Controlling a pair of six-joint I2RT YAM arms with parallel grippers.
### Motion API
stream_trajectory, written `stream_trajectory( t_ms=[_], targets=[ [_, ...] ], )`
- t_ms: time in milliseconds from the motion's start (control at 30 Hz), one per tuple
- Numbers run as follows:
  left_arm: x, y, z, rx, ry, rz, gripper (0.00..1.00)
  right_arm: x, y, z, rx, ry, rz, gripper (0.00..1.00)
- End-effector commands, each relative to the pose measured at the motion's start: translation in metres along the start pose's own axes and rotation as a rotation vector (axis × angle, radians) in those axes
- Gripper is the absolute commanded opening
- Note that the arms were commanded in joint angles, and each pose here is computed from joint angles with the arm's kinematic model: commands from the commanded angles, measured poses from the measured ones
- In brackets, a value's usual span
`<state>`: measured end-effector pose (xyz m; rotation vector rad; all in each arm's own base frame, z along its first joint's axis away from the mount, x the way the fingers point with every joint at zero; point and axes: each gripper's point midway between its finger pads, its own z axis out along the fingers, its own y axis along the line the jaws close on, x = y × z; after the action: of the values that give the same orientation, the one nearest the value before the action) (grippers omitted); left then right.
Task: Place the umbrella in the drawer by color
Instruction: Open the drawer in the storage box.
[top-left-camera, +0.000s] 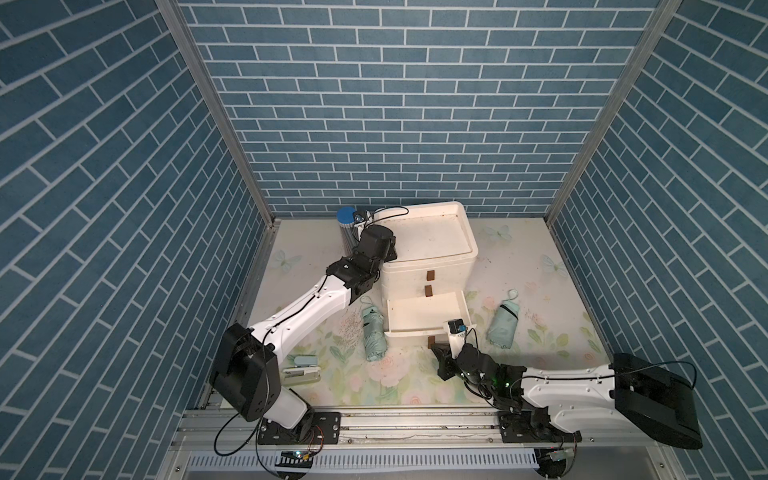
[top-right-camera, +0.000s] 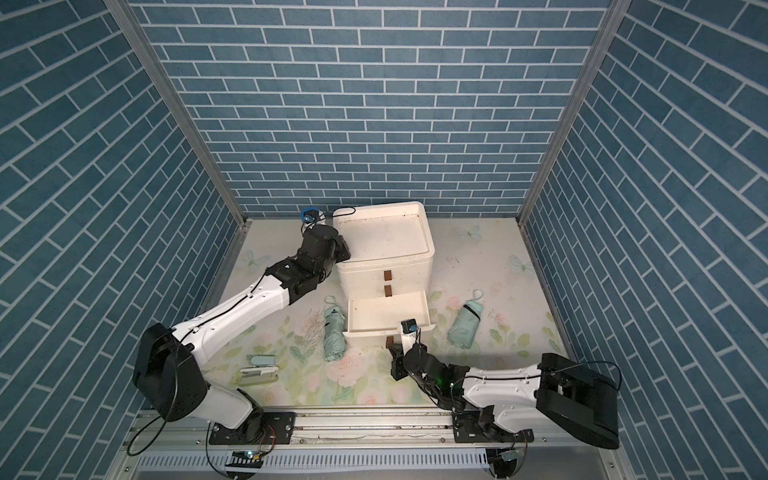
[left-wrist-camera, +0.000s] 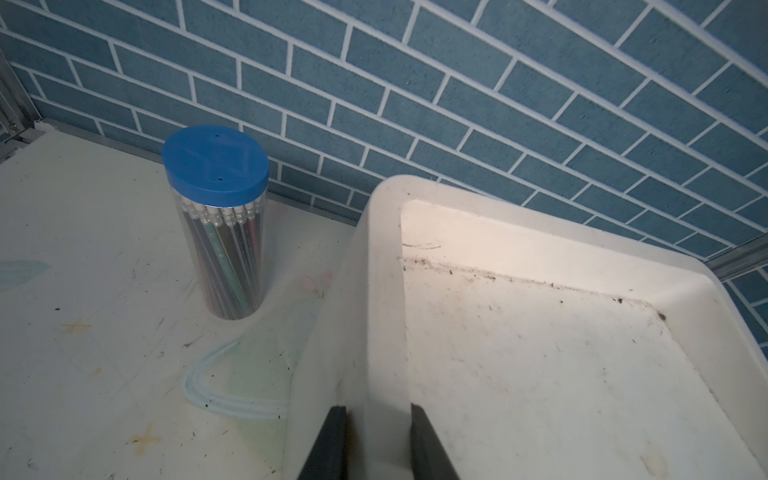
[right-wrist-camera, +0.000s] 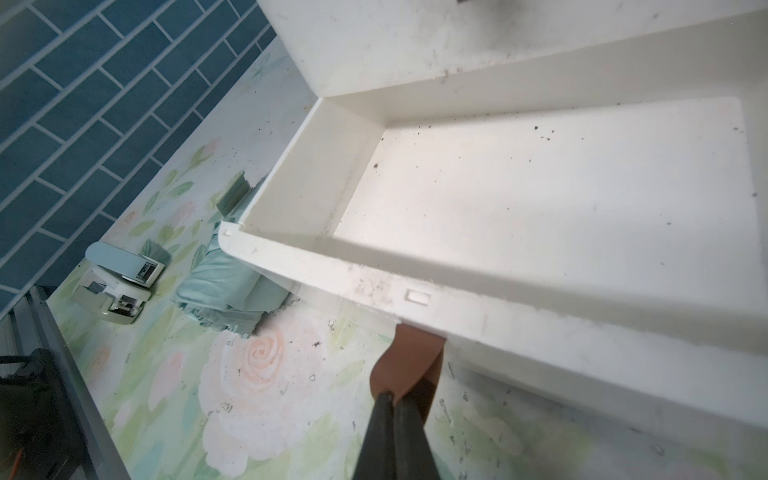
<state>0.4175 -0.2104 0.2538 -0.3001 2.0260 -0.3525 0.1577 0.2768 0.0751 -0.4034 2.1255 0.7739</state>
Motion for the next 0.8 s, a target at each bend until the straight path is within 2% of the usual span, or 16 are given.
stream_trajectory(
  t_ms=[0,400,767],
  targets=[
    [0.109,0.021,0.017,-0.041,0.335,0.068,0.0,0.003,0.008,-0.011,-0.007,0.015,0.014,0.0],
    [0.11,0.022,0.019,-0.042,0.341,0.094,0.0,0.023,0.036,-0.03,-0.039,0.076,-0.044,0.0],
    [0.116,0.046,0.014,-0.124,0.302,-0.05,0.0,0.027,0.038,-0.026,0.011,0.086,-0.072,0.0]
  ],
)
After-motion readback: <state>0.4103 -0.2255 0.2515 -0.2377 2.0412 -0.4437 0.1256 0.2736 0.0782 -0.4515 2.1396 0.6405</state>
